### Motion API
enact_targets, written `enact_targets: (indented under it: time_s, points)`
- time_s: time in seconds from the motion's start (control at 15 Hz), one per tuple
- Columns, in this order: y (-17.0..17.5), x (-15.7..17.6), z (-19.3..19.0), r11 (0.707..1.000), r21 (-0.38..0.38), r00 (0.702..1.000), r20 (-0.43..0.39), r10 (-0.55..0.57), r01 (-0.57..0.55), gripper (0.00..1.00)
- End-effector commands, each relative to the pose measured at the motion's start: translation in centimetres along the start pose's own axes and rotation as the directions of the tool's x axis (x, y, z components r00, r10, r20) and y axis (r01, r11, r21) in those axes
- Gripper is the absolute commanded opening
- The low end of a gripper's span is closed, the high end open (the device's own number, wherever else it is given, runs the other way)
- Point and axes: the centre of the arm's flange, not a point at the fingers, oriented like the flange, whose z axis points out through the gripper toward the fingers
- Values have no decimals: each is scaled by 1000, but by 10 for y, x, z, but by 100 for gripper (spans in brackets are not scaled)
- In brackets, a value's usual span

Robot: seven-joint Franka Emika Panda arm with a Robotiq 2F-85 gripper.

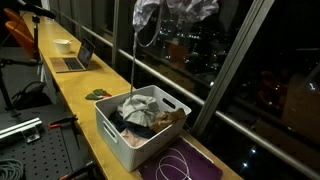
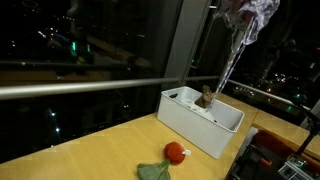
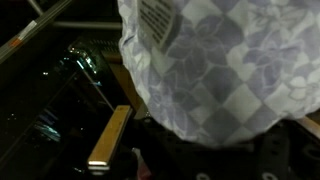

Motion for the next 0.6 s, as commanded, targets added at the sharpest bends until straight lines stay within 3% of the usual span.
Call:
enact_targets:
  time_s: [0.0, 0.27, 0.53]
  points:
    - [-60, -37, 34, 999, 39, 999, 28, -33, 31, 0]
    - [-125, -94, 95, 995, 90, 994, 92, -61, 52, 0]
    - [-154, -143, 149, 991, 120, 985, 152, -76, 58, 0]
